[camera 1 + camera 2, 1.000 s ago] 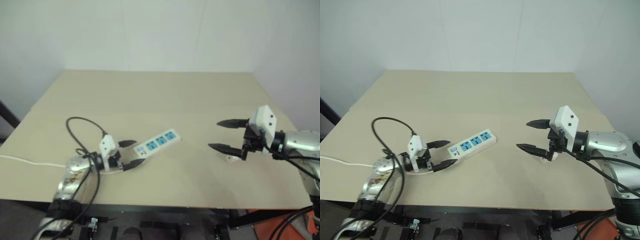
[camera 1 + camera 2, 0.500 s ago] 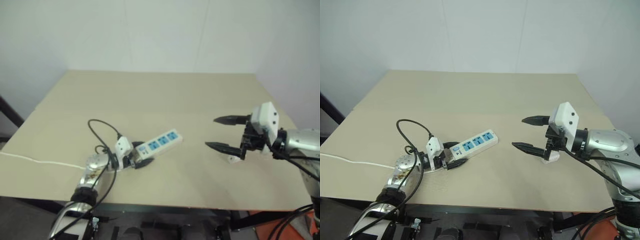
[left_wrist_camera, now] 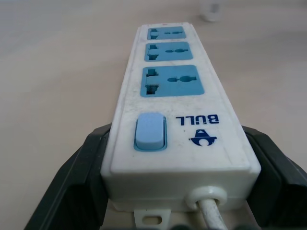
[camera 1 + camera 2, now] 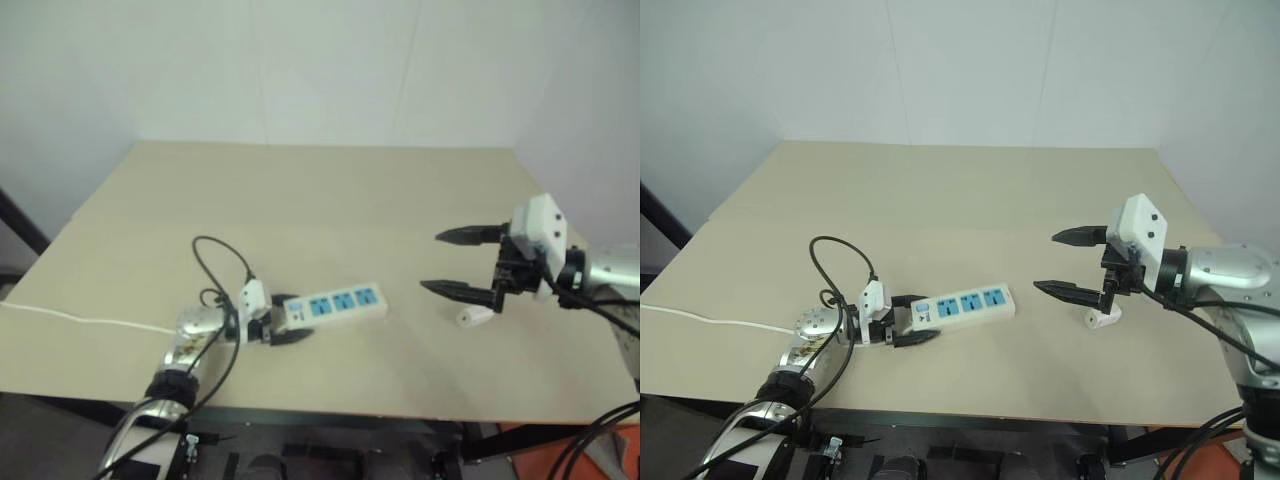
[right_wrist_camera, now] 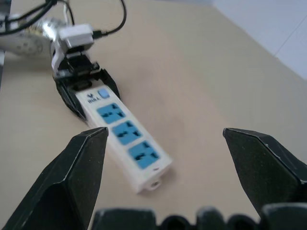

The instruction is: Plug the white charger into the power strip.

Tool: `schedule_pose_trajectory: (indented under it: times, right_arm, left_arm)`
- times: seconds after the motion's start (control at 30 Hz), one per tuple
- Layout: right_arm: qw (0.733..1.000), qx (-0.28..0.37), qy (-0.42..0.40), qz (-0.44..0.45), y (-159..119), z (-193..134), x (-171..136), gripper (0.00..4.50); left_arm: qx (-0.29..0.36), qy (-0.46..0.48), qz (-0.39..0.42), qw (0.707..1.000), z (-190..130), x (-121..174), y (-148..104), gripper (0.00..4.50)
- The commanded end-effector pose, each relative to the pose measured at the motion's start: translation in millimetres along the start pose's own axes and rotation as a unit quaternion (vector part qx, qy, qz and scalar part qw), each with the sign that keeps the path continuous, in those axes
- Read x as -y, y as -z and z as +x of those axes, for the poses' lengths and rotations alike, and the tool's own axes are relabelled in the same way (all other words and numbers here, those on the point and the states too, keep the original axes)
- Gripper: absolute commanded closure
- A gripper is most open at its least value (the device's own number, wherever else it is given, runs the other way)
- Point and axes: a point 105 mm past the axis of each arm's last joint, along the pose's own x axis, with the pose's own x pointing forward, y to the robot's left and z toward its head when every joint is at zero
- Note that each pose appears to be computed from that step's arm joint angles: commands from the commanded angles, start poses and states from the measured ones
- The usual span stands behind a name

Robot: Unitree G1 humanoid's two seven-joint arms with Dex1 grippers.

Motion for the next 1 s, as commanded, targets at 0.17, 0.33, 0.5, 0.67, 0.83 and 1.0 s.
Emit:
schedule_pose_trajectory:
  times: [0.17, 0.33, 0.5, 0.67, 0.83, 1.0]
  right_arm:
    - [0.991, -0.105, -0.056, -0.054, 23, 2, 7, 0.0]
    - [0.965, -0.207, -0.12, -0.11, 48, -10, 6, 0.0]
    - [0.929, -0.287, -0.158, -0.172, 64, -16, 18, 0.0]
    - [0.892, -0.345, -0.193, -0.218, 86, -10, 27, 0.0]
    - [0.867, -0.386, -0.23, -0.217, 107, -6, 29, 0.0]
    - [0.854, -0.404, -0.245, -0.219, 119, -2, 31, 0.0]
  left_arm:
    - [-0.044, 0.079, 0.019, 0.996, 7, 15, 12, 1.18]
    - [-0.04, 0.098, 0.0, 0.994, 8, 23, 16, 1.18]
    - [-0.039, 0.113, -0.009, 0.993, 11, 24, 15, 1.18]
    - [-0.037, 0.117, -0.019, 0.992, 13, 25, 16, 1.18]
    - [-0.036, 0.119, -0.021, 0.992, 14, 26, 15, 1.18]
    - [-0.036, 0.109, -0.02, 0.993, 12, 24, 14, 1.18]
